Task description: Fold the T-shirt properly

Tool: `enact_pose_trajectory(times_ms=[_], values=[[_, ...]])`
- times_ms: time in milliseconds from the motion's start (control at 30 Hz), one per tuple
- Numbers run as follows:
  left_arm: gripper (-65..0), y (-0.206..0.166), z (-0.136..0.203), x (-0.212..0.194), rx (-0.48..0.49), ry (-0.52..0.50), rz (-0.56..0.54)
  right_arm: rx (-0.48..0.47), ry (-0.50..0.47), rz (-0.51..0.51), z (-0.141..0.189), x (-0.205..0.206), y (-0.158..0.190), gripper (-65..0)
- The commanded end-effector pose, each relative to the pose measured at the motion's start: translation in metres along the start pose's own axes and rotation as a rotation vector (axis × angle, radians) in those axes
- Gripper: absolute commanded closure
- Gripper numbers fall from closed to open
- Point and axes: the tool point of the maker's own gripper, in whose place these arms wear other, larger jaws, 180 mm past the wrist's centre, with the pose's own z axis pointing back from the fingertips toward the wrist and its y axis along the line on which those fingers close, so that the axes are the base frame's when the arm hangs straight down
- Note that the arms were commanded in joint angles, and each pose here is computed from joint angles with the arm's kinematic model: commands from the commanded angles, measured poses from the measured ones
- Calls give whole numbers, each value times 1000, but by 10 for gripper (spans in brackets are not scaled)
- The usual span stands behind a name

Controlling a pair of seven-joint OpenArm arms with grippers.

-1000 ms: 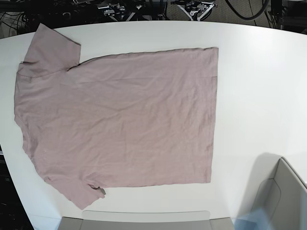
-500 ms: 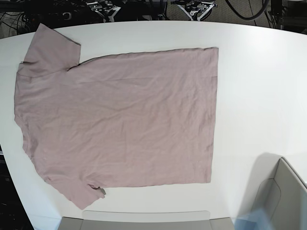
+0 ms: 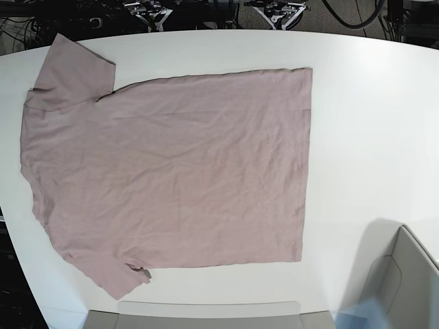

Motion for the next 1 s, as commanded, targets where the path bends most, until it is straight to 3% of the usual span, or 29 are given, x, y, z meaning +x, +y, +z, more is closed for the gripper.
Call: enact_pose_trajectory(times_ms=[0,67,300,633,867,967], values=[[-1,-1,0,-2,1,1,-6,-2,-12,-22,0,5,-2,-2],[-1,9,0,-1,16,-1,-7,-2,-25,-80,0,10,-3,-2],[-1,39,0,-11,60,13,-11,-98,-31,-269,8,-6,-69,-2],[-1,47,0,-15,73,5,-14,-121,-20,-253,10,-13,-83,-2],[-1,47,1,-17,73,7,-14,-137,16,-149,12,-29,-90,-2],[-1,49,1,-18,75,8,-15,-136,19,-149,12,-31,-89,-2]])
